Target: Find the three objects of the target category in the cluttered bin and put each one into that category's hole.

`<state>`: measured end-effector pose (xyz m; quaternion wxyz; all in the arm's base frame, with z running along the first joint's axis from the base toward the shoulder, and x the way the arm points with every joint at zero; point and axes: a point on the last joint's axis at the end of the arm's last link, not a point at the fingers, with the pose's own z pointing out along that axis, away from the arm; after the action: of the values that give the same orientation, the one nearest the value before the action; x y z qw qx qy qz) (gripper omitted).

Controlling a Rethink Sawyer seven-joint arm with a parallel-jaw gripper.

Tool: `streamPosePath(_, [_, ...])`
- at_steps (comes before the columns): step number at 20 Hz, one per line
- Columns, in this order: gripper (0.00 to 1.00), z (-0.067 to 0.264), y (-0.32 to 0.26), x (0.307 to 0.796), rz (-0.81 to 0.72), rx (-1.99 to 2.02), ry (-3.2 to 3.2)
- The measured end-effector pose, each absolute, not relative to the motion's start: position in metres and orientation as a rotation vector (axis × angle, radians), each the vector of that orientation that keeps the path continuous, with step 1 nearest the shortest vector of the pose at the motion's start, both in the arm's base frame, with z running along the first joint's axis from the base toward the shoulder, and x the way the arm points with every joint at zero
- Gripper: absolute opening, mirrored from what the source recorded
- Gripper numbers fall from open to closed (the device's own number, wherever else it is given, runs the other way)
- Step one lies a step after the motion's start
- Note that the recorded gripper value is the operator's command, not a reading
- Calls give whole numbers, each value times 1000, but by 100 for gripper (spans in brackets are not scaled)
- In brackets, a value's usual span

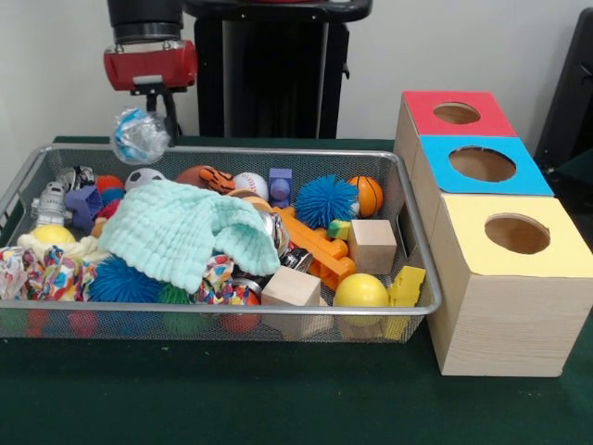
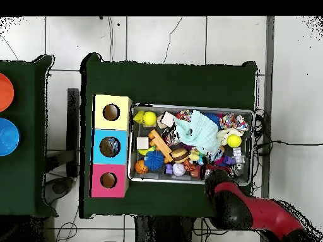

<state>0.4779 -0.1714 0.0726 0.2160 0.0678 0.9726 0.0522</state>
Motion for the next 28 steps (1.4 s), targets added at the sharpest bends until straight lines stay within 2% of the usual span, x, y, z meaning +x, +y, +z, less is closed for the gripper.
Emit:
streamPosePath(8, [0, 96, -110, 487, 157, 118, 2723])
streamPosePath(16, [0, 134, -61, 493, 114, 116, 2806])
streamPosePath(28, [0, 169, -2, 466, 47, 39, 3122])
